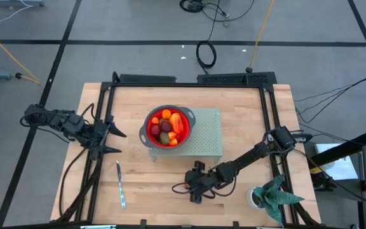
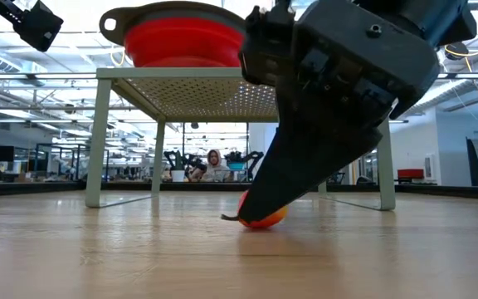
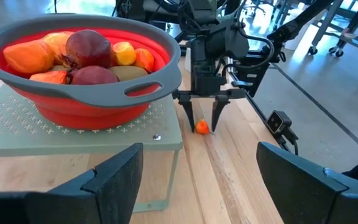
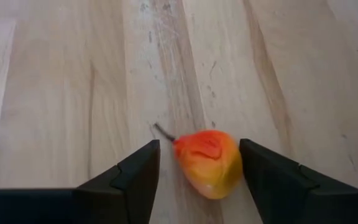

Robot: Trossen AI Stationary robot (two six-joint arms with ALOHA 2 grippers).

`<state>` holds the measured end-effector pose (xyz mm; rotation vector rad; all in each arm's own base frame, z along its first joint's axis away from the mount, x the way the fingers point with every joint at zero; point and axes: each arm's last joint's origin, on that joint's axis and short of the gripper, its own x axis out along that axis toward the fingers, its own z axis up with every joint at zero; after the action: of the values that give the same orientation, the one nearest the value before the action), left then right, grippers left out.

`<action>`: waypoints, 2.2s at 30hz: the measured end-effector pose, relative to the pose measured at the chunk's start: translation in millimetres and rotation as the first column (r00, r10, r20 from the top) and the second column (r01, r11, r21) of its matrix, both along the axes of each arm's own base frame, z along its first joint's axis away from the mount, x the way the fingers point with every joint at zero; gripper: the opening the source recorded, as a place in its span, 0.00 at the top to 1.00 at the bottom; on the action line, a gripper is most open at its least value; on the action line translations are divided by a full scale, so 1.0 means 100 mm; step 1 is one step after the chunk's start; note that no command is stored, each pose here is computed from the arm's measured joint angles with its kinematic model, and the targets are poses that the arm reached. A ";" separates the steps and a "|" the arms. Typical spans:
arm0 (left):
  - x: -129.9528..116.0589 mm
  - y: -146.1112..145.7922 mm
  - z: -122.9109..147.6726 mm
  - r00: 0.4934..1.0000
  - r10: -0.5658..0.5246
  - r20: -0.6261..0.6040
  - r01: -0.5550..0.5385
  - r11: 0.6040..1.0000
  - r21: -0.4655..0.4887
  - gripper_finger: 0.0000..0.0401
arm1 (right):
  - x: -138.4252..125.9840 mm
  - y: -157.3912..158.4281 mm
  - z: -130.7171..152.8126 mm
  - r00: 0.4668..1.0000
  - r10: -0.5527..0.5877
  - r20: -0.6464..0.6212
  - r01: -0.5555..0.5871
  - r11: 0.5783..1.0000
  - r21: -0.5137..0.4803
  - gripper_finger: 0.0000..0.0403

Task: Pick & Place Fruit
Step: Put the peach fruit into the strainer

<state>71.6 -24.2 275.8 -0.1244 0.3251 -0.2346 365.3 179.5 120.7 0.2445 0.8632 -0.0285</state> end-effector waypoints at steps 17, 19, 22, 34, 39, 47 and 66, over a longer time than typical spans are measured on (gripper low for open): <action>0.00 0.00 0.00 1.000 -0.001 0.000 0.001 1.000 0.003 0.23 | 0.07 0.07 0.07 0.997 0.012 0.075 -0.024 0.987 0.157 0.71; 0.00 0.00 0.00 1.000 -0.001 0.000 0.001 1.000 0.003 0.23 | 0.09 0.10 0.13 0.992 0.017 0.123 -0.042 0.979 0.202 0.71; 0.00 0.00 0.00 1.000 -0.001 -0.001 0.001 1.000 0.003 0.23 | 0.12 0.15 0.27 0.976 0.013 0.219 -0.070 0.965 0.255 0.71; 0.00 0.00 0.00 1.000 -0.002 0.002 0.002 1.000 0.008 0.23 | 0.18 0.24 0.92 0.762 0.025 0.648 -0.295 0.903 0.312 0.72; 0.00 0.00 0.00 1.000 -0.003 0.002 0.003 1.000 0.010 0.23 | 0.16 0.23 1.12 0.653 0.018 0.758 -0.341 0.900 0.273 0.72; 0.00 0.00 0.00 1.000 -0.002 0.002 0.002 1.000 0.007 0.23 | 0.13 0.21 1.35 0.430 0.019 0.903 -0.361 0.920 0.152 0.72; 0.01 0.00 0.03 1.000 0.002 0.026 -0.001 1.000 -0.014 0.23 | 0.14 0.08 1.46 0.224 0.472 0.853 0.068 0.865 -0.497 0.70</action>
<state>72.3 -24.5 278.5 -0.1354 0.2977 -0.2369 379.5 187.6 266.3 -0.3226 -0.4502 0.1831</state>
